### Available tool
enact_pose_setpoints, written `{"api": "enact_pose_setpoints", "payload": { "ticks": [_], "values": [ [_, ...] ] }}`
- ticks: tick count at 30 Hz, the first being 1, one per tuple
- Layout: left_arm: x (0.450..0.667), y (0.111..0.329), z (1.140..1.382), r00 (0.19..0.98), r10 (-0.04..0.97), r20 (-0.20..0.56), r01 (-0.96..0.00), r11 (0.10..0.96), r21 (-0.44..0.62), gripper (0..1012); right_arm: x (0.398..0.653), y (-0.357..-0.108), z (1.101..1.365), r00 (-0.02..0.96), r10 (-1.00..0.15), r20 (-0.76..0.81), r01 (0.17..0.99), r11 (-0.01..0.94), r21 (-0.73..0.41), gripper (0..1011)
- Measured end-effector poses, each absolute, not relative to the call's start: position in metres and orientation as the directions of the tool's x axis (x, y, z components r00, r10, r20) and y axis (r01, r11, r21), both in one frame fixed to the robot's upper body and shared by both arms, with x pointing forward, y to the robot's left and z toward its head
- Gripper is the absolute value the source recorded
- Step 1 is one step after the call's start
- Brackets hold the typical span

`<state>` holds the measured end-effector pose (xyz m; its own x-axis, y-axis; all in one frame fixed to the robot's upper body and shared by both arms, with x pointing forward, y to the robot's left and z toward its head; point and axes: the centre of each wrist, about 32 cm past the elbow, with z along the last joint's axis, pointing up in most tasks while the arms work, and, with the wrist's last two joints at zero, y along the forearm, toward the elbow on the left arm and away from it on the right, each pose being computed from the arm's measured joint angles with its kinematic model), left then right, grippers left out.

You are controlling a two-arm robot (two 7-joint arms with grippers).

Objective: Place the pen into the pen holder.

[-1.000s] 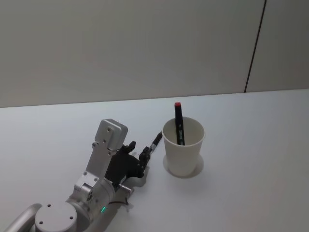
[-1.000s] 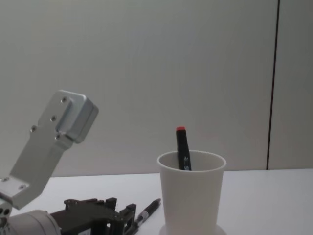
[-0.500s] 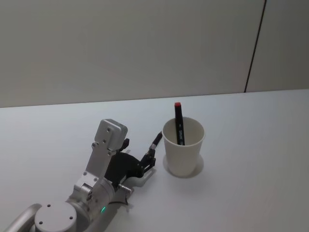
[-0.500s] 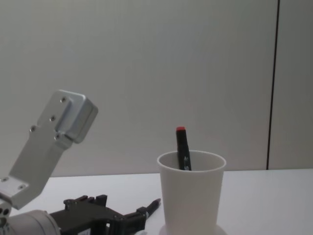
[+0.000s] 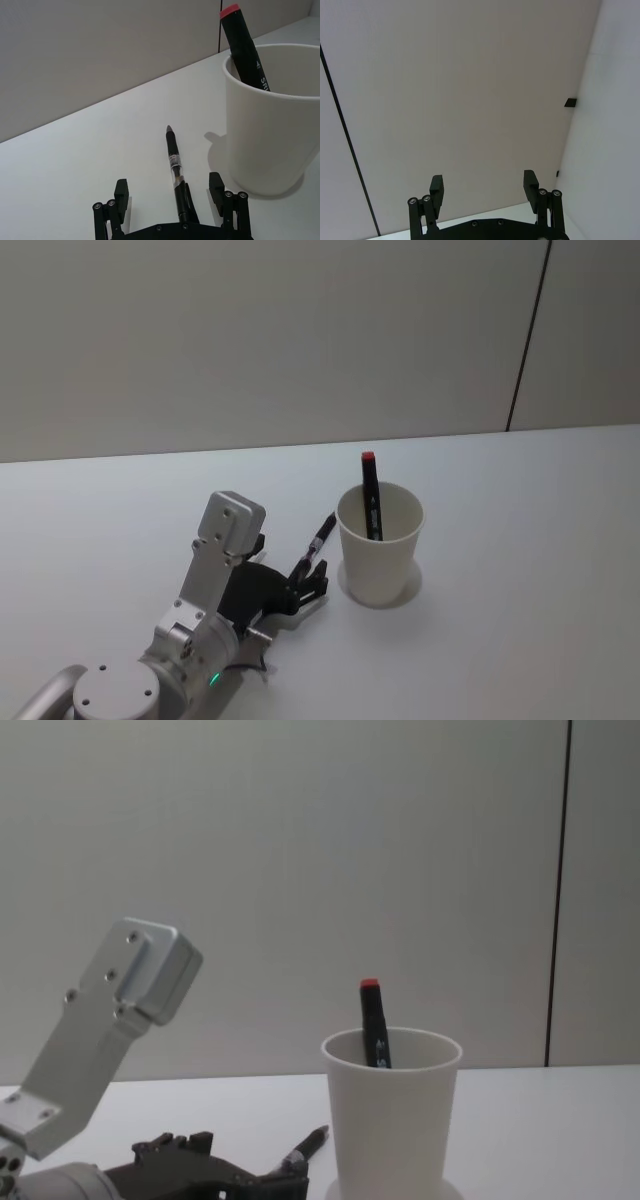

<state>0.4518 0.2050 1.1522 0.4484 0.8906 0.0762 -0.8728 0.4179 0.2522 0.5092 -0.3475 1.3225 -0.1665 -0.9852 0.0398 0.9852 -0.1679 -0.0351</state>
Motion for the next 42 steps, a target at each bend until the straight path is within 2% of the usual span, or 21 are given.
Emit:
{"api": "enact_pose_setpoints", "payload": {
  "ticks": [42],
  "values": [
    [0.4514, 0.2049, 1.1477, 0.455, 0.888, 0.062, -0.859, 0.419, 0.293, 1001, 0.5092, -0.3475, 1.3225, -0.167, -0.985, 0.04, 0.985, -0.168, -0.035, 1001]
  ]
}}
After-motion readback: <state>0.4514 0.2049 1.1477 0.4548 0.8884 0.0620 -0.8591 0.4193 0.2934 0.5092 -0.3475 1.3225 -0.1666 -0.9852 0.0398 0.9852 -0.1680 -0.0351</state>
